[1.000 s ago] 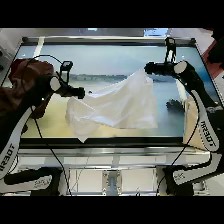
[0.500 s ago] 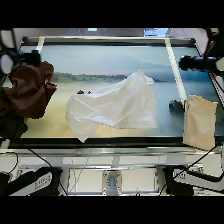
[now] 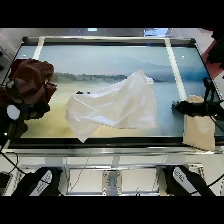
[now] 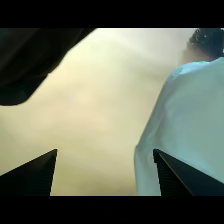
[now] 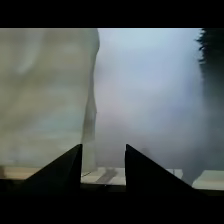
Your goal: Fold the shirts.
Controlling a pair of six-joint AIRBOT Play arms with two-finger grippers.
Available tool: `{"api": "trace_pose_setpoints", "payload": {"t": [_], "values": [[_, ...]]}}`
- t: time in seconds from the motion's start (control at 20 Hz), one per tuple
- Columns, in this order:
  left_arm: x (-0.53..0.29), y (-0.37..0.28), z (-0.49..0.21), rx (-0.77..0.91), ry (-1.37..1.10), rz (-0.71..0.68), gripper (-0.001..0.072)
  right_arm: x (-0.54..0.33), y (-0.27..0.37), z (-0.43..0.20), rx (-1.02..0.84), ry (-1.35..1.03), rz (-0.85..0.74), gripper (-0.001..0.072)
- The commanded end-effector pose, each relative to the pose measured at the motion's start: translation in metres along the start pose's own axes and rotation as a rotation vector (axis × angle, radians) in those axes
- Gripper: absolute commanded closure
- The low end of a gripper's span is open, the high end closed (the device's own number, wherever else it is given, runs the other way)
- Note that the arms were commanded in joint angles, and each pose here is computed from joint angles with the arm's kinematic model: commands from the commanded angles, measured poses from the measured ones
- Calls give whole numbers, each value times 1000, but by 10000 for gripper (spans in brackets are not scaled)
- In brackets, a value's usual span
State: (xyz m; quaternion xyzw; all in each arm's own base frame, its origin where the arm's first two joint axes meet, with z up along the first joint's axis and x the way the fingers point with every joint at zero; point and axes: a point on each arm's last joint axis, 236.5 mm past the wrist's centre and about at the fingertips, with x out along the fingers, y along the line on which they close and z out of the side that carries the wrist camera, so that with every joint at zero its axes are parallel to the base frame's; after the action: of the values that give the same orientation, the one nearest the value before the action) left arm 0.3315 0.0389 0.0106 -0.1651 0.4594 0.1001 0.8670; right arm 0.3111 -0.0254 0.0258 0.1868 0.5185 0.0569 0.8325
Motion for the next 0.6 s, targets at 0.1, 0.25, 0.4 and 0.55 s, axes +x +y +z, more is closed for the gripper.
{"api": "trace_pose_setpoints", "payload": {"t": [0.1, 0.25, 0.4, 0.55], "values": [[44, -35, -40, -173, 116, -181, 17, -7, 60, -6, 36, -99, 251, 389], [69, -57, -59, -214, 214, -275, 17, -13, 73, -6, 29, -108, 298, 389], [85, -61, -70, -233, 263, -296, 18, -13, 76, -12, 25, -82, 313, 389], [93, -57, -70, -238, 257, -282, 75, -14, 79, -11, 29, -84, 324, 389]]}}
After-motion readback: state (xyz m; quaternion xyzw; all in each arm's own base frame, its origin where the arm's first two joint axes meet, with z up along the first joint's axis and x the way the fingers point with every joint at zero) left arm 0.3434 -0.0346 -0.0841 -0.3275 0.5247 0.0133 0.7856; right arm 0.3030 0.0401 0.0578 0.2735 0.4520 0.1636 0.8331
